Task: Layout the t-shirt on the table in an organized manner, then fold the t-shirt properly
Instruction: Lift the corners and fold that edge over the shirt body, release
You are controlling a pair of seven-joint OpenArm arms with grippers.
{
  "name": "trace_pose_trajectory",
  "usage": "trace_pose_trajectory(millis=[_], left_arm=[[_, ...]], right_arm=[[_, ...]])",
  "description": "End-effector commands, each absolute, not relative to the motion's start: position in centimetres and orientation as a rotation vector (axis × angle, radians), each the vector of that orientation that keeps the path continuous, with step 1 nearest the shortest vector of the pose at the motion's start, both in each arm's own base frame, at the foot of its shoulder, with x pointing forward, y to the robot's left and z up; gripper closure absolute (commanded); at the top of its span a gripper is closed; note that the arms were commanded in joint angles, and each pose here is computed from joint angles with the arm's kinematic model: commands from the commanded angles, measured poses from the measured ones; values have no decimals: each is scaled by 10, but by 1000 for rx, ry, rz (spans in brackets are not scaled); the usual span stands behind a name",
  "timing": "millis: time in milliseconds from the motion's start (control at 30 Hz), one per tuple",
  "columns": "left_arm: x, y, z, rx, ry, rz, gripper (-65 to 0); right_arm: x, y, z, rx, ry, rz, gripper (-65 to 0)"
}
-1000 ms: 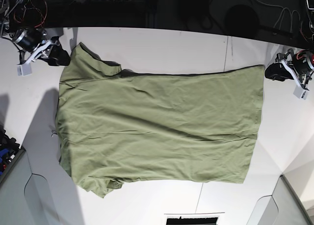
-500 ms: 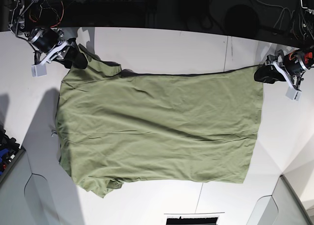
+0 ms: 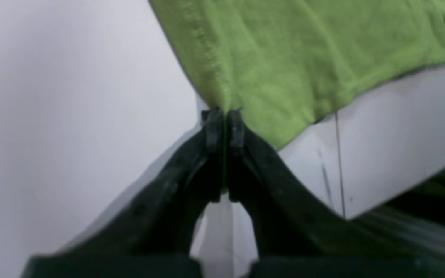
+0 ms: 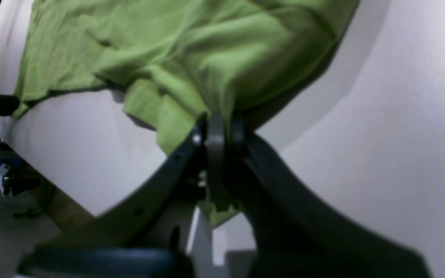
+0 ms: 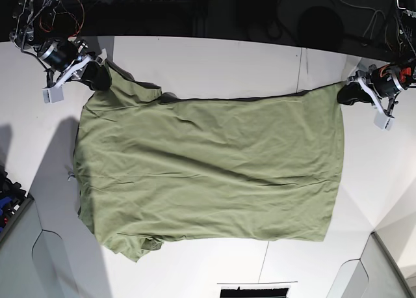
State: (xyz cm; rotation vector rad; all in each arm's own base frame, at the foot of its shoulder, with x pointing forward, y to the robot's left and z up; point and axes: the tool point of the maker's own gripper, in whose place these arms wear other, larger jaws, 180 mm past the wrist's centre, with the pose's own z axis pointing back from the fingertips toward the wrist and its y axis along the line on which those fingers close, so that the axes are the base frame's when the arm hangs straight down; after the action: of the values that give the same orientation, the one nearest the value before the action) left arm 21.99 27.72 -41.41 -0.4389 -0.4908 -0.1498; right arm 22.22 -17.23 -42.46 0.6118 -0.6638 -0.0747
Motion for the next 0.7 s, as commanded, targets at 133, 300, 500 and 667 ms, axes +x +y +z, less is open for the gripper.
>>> trace_pose_trajectory(millis=[133, 300, 500, 667], left_arm=[[210, 276, -390, -408, -498, -255, 0], [207, 287, -372, -383, -544, -243, 0], [202, 314, -351, -343, -581, -193, 0], [211, 315, -340, -345, -617, -201, 0]], right_arm=[[199, -181, -410, 548, -657, -17, 0], [184, -190, -392, 496, -676, 29, 0], [178, -209, -368, 446, -706, 73, 0], [190, -217, -350, 408, -753, 125, 0]])
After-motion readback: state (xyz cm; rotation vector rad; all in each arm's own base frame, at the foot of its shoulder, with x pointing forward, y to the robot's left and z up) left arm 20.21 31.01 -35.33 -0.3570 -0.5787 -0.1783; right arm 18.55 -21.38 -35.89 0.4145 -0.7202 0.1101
